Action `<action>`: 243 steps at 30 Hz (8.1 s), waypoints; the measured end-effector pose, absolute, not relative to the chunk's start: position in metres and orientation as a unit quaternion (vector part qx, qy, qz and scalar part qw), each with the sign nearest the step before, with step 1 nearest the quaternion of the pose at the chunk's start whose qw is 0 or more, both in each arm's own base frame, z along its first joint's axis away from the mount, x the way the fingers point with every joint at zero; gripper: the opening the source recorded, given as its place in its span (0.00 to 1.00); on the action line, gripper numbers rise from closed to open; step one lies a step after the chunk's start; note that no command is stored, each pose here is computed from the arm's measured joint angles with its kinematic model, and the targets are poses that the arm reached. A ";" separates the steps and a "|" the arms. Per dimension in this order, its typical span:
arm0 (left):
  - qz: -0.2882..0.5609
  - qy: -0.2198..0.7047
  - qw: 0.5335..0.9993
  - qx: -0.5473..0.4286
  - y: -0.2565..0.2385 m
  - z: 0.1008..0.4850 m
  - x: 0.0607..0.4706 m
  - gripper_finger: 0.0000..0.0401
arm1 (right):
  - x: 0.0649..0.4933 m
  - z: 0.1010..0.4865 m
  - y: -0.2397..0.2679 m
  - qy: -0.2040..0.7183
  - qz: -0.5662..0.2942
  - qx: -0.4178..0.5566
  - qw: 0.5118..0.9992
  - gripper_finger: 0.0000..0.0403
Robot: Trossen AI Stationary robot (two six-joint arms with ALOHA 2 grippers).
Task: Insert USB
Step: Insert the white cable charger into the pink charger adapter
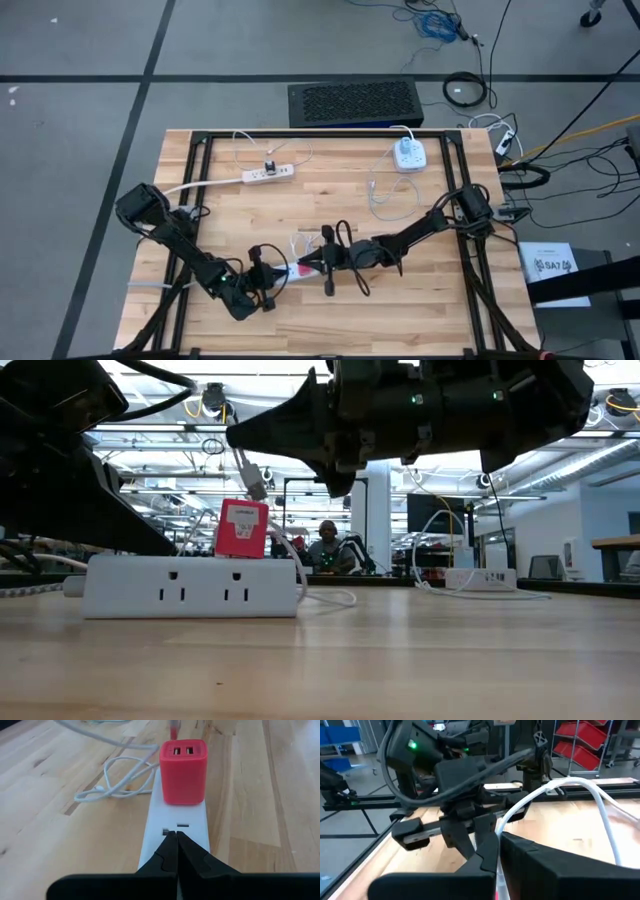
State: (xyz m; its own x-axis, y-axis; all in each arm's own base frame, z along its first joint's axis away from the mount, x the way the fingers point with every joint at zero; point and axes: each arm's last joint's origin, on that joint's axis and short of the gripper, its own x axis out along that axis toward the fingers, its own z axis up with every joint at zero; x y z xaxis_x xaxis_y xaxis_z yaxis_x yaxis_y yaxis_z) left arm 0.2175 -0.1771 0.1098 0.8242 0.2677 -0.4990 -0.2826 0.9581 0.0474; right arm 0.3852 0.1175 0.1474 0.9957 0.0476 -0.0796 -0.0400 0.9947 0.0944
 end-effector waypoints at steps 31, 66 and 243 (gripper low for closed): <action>0.121 0.171 0.978 -0.016 -0.182 0.163 0.209 0.00 | 0.385 0.165 0.119 -0.035 0.037 0.056 0.997 0.00; 0.059 0.099 0.991 -0.070 -0.154 0.194 0.249 0.28 | 0.382 0.171 0.127 -0.068 0.066 0.062 0.994 0.00; 0.101 0.218 0.971 0.009 -0.152 0.159 0.255 0.06 | 0.371 0.154 0.125 0.163 0.041 0.092 0.982 0.22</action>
